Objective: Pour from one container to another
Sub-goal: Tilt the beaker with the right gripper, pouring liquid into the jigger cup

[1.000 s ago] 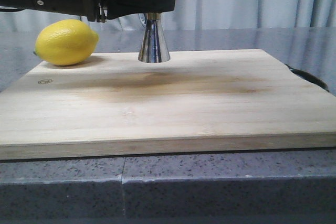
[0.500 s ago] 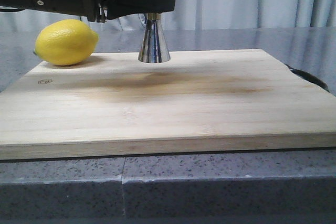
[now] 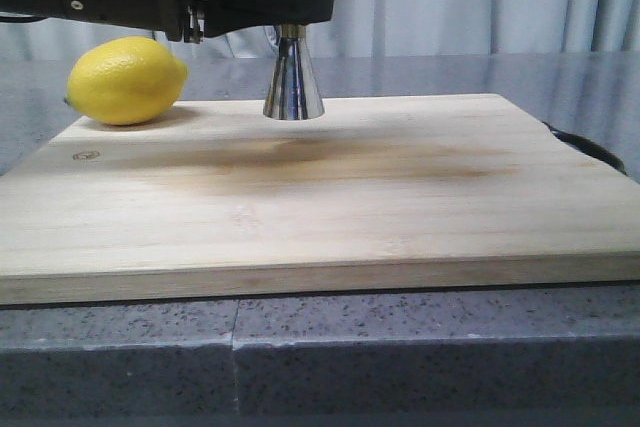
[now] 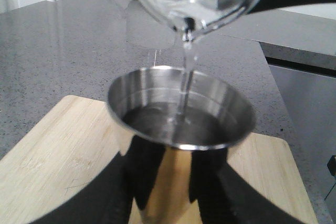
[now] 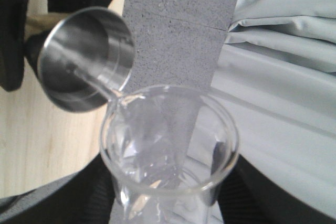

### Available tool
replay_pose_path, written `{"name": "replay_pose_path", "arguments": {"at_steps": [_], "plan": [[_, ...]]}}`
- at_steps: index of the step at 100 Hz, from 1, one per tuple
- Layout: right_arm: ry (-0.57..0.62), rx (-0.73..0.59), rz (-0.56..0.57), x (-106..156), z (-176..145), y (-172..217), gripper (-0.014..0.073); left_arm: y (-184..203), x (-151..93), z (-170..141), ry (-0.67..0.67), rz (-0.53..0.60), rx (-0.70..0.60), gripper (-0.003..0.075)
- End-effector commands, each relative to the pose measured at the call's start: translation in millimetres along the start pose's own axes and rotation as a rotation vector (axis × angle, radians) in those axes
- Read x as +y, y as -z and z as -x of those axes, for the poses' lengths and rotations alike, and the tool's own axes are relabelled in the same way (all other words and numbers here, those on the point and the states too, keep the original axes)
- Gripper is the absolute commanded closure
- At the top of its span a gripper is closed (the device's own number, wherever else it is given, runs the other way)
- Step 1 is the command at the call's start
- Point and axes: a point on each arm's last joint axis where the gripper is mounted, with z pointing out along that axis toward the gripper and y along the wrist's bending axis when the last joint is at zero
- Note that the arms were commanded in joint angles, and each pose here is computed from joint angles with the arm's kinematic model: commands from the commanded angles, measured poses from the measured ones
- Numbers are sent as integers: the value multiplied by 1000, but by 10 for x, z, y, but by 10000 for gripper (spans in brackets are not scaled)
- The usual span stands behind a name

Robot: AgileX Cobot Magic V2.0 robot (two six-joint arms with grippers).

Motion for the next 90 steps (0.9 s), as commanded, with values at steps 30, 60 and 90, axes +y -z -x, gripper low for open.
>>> {"name": "replay_pose_path", "arguments": {"at_steps": [30,60,90], "plan": [[30,3,-130,-189,-125,198,305,21,-107,313,-30,-57,-149,482],[-247,-26,-142,-204,-124,194,305,21,-107,313,-30,-57,-149,482],[-595,-158,-189,-297,-310,427,305,21,-107,313,-30,-57,-149,482]]}}
